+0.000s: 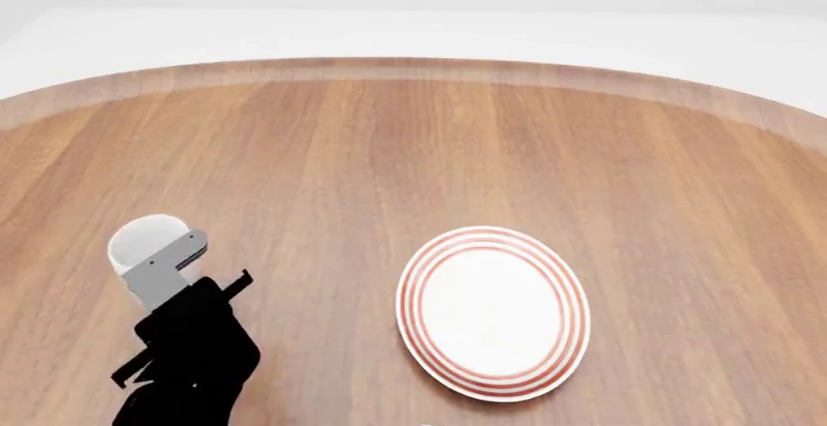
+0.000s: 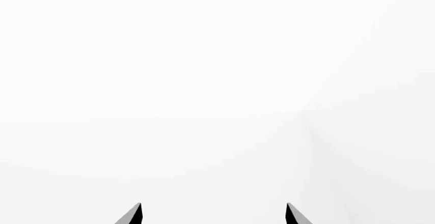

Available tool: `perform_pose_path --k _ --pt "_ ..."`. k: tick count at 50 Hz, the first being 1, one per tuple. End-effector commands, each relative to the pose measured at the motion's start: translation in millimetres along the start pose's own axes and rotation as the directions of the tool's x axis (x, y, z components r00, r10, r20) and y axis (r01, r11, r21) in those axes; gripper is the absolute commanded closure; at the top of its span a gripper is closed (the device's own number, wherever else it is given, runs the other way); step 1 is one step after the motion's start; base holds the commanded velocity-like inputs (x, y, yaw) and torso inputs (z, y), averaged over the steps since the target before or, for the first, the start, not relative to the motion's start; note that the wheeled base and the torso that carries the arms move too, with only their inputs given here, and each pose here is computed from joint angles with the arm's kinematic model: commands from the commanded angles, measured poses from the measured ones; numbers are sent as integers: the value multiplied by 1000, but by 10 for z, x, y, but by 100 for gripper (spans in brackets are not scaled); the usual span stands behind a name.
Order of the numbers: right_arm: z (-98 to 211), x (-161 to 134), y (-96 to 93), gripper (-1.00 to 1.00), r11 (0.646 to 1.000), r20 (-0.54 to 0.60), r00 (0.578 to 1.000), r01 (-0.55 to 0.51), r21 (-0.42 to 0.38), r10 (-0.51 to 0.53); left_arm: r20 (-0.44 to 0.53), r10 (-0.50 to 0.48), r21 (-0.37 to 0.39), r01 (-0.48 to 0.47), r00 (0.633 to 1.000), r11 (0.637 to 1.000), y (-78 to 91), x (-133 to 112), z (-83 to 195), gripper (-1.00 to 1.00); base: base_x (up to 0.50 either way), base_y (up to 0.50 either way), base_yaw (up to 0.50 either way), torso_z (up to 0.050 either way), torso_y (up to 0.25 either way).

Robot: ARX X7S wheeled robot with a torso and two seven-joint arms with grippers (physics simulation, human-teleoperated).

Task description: Pick up the white mug and put it on the plate, and put the chocolate pudding to the right of the plate.

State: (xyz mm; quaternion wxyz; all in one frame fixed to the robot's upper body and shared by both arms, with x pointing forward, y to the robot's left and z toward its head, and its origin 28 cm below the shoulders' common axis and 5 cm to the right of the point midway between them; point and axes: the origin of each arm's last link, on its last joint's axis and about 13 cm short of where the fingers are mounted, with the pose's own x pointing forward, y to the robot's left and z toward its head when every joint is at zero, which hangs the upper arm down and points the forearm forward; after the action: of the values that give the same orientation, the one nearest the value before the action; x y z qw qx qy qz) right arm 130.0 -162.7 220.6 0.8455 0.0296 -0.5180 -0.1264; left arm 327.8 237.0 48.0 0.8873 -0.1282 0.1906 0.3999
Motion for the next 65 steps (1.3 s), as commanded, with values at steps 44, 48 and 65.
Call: perform_pose_path --k 44,48,65 --pt "25 6 -34 -100 1000 26 1000 -1 -23 2 -159 -986 591 804 44 -60 -400 -1311 1008 100 0 0 0 0 0" --pt "21 8 -36 -100 1000 25 1000 0 -22 1 -220 -975 532 840 11 -110 -498 -1303 1041 100 0 0 0 0 0" --pt "59 21 -38 -100 1000 24 1000 3 -23 -3 -466 -880 424 850 -90 -312 -662 -1342 883 100 0 0 0 0 0"
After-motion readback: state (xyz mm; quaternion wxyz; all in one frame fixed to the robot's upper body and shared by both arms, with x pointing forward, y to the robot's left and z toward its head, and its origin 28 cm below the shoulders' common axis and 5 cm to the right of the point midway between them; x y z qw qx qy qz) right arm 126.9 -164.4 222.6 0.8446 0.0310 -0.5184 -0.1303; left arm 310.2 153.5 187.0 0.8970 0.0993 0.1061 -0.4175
